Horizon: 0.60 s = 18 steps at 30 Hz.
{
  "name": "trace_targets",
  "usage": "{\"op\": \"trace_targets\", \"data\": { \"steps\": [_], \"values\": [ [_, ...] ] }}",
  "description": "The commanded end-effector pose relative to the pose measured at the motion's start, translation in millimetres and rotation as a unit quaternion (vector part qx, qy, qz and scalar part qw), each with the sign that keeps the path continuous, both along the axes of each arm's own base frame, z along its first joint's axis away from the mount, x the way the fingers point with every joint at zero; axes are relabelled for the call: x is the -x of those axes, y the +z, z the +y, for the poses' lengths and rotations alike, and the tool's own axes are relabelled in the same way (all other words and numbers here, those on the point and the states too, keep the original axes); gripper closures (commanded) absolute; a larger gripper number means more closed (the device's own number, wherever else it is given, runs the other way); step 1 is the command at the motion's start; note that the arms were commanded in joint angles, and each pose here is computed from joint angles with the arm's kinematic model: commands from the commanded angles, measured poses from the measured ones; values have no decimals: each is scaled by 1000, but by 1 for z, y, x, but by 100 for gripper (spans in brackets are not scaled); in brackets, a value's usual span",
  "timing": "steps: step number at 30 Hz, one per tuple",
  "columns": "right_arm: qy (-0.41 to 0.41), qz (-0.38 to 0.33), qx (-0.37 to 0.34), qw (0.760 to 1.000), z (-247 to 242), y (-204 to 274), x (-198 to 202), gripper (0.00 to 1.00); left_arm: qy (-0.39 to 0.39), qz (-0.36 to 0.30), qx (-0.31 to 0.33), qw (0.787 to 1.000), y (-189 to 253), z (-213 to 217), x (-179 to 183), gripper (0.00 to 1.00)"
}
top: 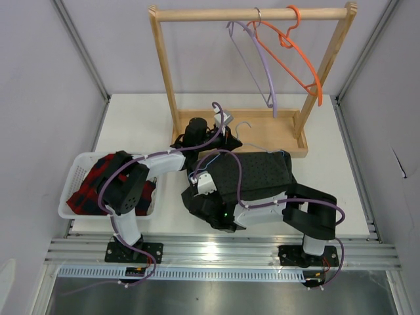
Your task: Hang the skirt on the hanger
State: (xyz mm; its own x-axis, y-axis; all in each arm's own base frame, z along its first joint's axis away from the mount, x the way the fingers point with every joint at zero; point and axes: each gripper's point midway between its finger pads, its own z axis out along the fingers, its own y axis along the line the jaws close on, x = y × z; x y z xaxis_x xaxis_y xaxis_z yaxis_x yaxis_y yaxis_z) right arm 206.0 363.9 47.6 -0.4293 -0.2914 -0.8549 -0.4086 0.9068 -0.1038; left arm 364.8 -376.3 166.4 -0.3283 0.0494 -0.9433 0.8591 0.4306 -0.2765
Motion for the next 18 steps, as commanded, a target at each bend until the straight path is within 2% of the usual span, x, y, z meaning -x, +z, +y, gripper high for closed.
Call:
{"op": "trace_targets", "data": {
  "steps": [1, 3, 5, 6, 8, 9, 10, 18],
  "values": [
    [-26, -40, -17, 999, 7, 14, -11, 59, -11, -29, 25, 999, 29, -6, -9, 100],
    [-28, -43, -15, 999, 7, 13, -13, 62, -11, -27, 23, 999, 27, -6, -10, 100],
    [-28, -44, -10, 999, 8, 11, -14, 71, -12, -27, 24, 999, 28, -7, -10, 100],
    [-29, -47, -6, 998, 7, 11, -15, 81, -13, -27, 24, 999, 28, -7, -10, 100],
    [-31, -49, -6, 998, 9, 13, -16, 90, -13, -28, 25, 999, 30, -8, -10, 100],
    [-31, -48, -6, 998, 9, 15, -14, 98, -12, -27, 24, 999, 28, -7, -10, 100],
    [-31, -48, -10, 998, 9, 19, -14, 100, -12, -30, 24, 999, 30, -7, -11, 100],
    [-19, -46, -49, 998, 14, 58, 6, 100, -5, -35, 22, 999, 33, -8, -16, 100]
  ]
}}
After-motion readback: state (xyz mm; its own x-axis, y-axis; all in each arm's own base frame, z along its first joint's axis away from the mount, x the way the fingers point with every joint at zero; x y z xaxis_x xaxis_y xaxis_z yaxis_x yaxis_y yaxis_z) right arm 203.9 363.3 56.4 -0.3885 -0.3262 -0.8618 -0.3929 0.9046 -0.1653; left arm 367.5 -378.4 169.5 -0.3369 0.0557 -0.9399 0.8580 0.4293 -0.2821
